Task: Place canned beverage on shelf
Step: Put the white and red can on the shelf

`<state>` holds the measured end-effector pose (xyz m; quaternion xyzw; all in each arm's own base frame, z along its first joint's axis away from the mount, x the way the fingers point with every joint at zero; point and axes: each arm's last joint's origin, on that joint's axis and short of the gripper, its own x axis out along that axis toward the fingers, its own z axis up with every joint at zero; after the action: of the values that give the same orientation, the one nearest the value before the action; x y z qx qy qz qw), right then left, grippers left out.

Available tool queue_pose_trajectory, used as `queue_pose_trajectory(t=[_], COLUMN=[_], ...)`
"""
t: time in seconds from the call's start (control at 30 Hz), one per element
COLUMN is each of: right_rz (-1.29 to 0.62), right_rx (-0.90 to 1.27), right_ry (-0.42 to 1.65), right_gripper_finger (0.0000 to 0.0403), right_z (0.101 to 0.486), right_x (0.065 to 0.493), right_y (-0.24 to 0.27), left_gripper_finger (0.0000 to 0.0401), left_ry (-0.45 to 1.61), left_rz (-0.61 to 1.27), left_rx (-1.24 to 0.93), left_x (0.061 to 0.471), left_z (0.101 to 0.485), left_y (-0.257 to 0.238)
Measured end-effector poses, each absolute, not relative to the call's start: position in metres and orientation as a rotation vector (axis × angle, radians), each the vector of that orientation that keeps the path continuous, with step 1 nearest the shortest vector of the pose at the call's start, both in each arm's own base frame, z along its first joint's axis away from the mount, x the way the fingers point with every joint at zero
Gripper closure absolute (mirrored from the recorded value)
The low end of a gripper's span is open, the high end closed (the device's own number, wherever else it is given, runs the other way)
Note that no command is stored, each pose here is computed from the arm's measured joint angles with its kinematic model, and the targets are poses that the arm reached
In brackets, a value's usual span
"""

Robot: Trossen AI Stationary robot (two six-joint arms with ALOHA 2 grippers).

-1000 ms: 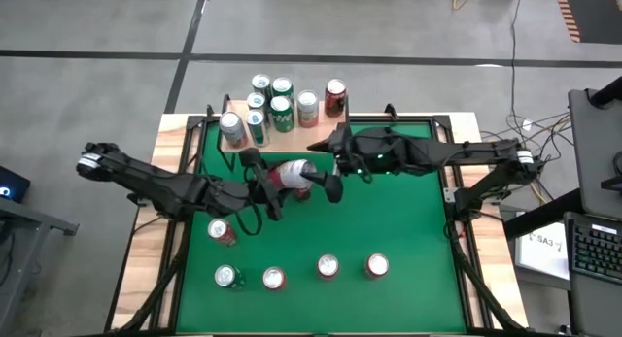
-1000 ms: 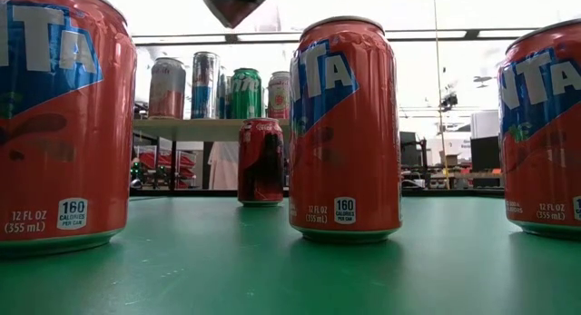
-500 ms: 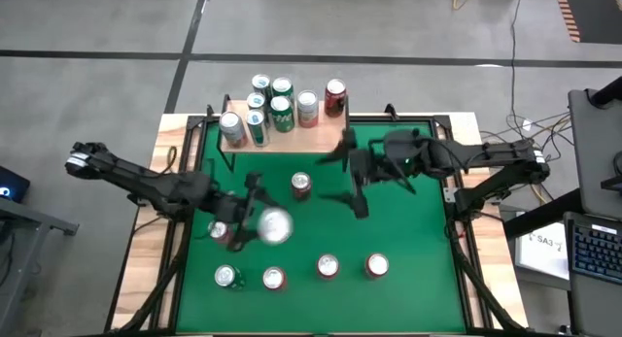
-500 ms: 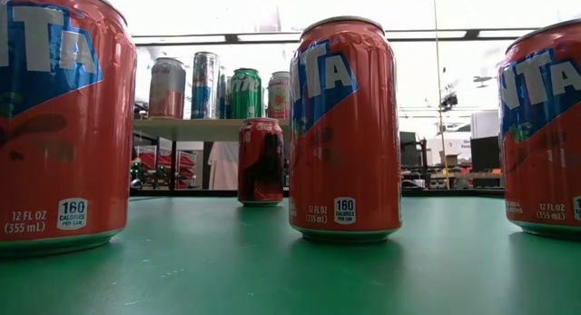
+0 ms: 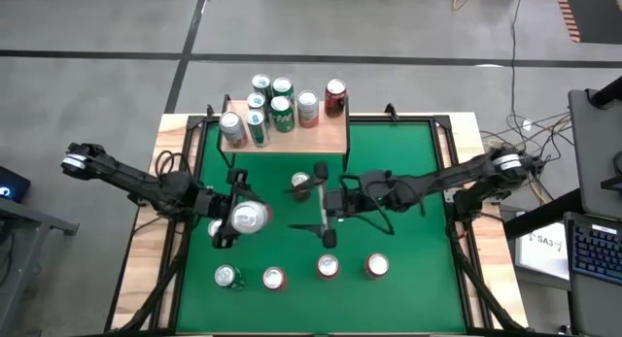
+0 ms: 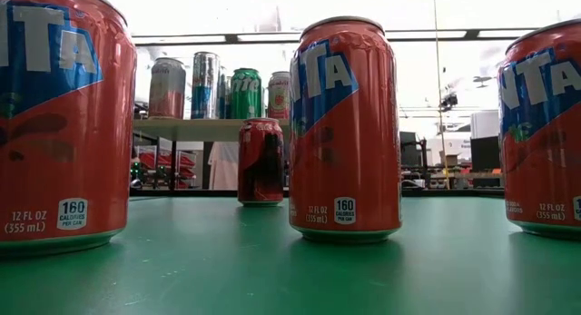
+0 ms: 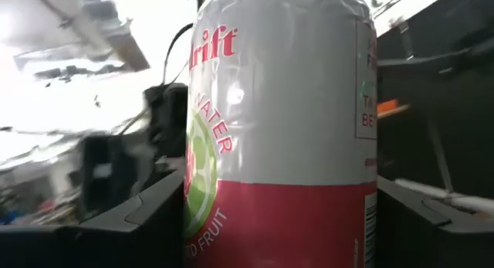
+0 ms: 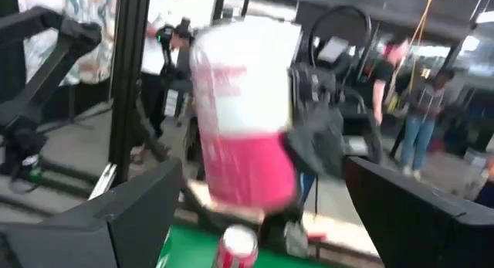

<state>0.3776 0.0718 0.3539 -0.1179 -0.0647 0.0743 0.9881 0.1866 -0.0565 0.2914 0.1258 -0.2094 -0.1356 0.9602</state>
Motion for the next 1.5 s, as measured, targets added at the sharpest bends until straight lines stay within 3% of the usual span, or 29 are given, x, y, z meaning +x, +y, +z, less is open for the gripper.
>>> queue_pose_trajectory(t=[0.33, 0.63, 1.1, 1.27, 1.5], right_rz=[0.135, 0.144, 0.086, 0.058, 0.026], right_rx=[-0.281, -0.306, -0.284, -0.277, -0.227], right_ry=[-0.207, -0.206, -0.195, -0.190, -0.155], right_gripper_finger=[0.0051, 0.0054, 0.0080, 0.0121, 0.0125], right_z=[0.350, 0.353, 0.353, 0.353, 0.351], right_x=[0.417, 0.424, 0.426, 0.427, 0.426], right_y=[0.079, 0.078, 0.063, 0.063, 0.061], left_gripper_finger=[0.0121, 0.0121, 0.0121, 0.0121, 0.0049], left_ry=[-0.381, -0.341, -0.388, -0.393, -0.389], left_rz=[-0.175, -0.106, 0.014, 0.017, 0.089], left_rx=[0.293, 0.295, 0.250, 0.245, 0.255], left_x=[0.192, 0.197, 0.210, 0.209, 0.209], left_z=[0.286, 0.281, 0.277, 0.278, 0.279], left_y=[-0.055, -0.053, -0.053, -0.052, -0.050])
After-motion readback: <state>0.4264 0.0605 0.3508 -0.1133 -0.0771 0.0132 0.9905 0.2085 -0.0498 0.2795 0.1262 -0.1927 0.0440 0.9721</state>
